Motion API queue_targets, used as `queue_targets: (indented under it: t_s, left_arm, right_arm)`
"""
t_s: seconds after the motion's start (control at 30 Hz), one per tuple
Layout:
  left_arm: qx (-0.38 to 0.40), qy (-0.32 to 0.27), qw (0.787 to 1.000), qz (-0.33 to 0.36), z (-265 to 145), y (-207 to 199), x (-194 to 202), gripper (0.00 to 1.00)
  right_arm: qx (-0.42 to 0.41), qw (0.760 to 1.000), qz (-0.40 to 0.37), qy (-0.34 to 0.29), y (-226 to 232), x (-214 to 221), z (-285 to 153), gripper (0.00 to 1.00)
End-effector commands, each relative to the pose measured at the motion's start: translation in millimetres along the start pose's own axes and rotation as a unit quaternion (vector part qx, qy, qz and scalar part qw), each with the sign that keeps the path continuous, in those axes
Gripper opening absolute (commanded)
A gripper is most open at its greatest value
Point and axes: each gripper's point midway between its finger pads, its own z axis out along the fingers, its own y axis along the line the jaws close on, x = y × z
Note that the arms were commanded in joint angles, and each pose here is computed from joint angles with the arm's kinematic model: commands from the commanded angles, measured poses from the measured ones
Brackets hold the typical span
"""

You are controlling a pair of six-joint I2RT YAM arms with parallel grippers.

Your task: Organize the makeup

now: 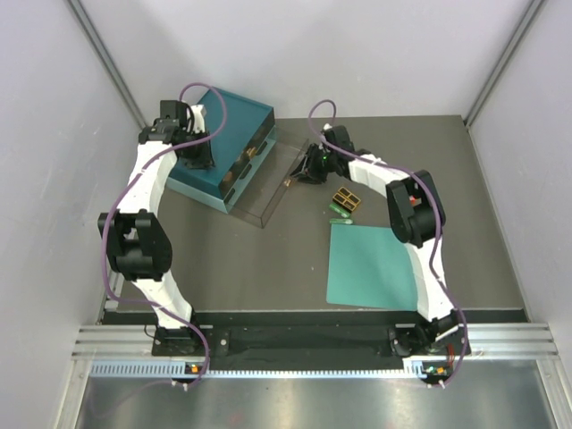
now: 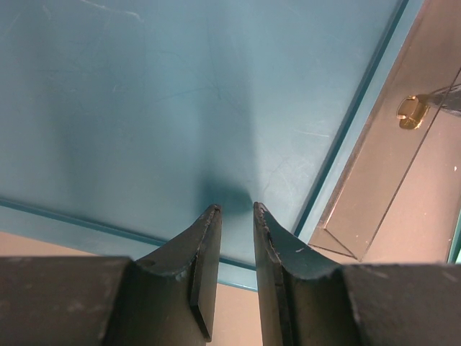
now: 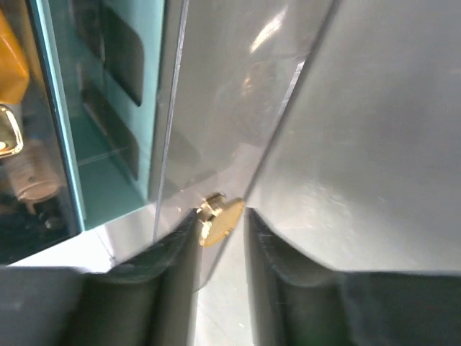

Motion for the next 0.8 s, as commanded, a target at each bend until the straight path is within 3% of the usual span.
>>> queue_targets:
  t_s: [0.0,0.07,0.33,0.67,0.77]
  left_arm:
    - [-0.008,0.135,0.991,-0.015,20,4,67,0.31]
    - [-0.008,0.136,0.991,-0.015,21,3,68,0.31]
    - [-0.004,0.142,0.99,-0.019,24,3,77,0.31]
    - [0.002,0.148,0.989,-0.019,29,-1,82,0.31]
    - [0.002,0.15,0.989,-0.019,30,-2,83,0.31]
  right_arm:
    - [0.005,0.993,-0.089,-0.081,40,-46,-64,0.4]
    - [0.027,0.987,-0.119,-0.105,47,-56,-85,0.45]
    - [0.225,0.946,-0.223,-0.069,-37,-31,-136,0.5]
    - [0.337,0.902,-0.267,-0.028,-105,4,-166,0.56]
    - [0.358,0.892,-0.275,-0.029,-116,6,-167,0.62]
